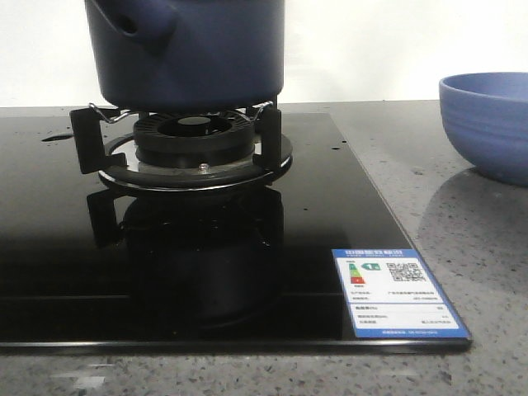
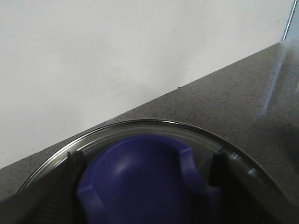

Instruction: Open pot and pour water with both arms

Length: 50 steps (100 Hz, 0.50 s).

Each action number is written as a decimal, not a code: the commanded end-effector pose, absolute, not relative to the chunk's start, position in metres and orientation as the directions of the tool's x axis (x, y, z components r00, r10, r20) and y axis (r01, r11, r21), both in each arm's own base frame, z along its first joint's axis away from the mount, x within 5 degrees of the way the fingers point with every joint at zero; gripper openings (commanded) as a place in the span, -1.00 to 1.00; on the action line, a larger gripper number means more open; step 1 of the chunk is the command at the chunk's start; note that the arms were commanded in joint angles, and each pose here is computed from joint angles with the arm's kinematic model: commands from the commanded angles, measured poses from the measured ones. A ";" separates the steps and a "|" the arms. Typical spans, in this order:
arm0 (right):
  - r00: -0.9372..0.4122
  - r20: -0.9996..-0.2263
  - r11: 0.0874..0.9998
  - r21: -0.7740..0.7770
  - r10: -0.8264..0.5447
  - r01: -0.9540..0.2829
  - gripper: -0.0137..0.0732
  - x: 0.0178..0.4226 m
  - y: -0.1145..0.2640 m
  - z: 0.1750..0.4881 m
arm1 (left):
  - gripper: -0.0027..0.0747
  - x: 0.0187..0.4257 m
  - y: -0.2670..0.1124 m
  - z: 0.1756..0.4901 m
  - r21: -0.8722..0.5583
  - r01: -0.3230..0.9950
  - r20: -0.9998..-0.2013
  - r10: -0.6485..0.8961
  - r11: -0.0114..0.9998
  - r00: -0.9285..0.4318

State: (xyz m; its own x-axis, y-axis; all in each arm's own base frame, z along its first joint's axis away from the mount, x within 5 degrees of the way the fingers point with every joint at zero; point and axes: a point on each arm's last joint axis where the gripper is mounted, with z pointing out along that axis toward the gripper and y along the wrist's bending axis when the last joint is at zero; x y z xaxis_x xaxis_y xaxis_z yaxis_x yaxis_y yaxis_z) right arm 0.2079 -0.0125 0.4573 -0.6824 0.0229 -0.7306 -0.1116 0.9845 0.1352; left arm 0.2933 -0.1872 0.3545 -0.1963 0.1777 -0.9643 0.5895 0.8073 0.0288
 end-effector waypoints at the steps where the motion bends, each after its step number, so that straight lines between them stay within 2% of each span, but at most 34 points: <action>1: -0.604 -0.797 0.985 0.125 0.026 -0.123 0.28 0.201 -0.011 0.474 | 0.48 0.288 -0.182 0.383 0.022 0.561 -0.987 0.107 0.828 -0.120; 19: -0.606 -0.795 0.984 0.125 0.026 -0.123 0.28 0.201 -0.011 0.474 | 0.48 0.276 -0.175 0.400 0.020 0.567 -0.993 0.081 0.823 -0.083; 50: -0.580 -0.814 0.978 0.149 0.038 -0.144 0.28 0.203 -0.008 0.477 | 0.47 0.208 -0.134 0.472 0.076 0.557 -0.989 -0.011 0.827 0.151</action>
State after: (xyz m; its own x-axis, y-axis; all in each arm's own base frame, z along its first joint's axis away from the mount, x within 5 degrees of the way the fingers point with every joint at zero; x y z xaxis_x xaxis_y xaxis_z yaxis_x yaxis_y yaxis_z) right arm 0.2080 -0.0113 0.4577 -0.6806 0.0287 -0.7321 -0.1179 0.9819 0.1481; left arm 0.2327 -0.1512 0.4359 0.0204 0.0543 -0.9983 0.5890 0.8062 0.0559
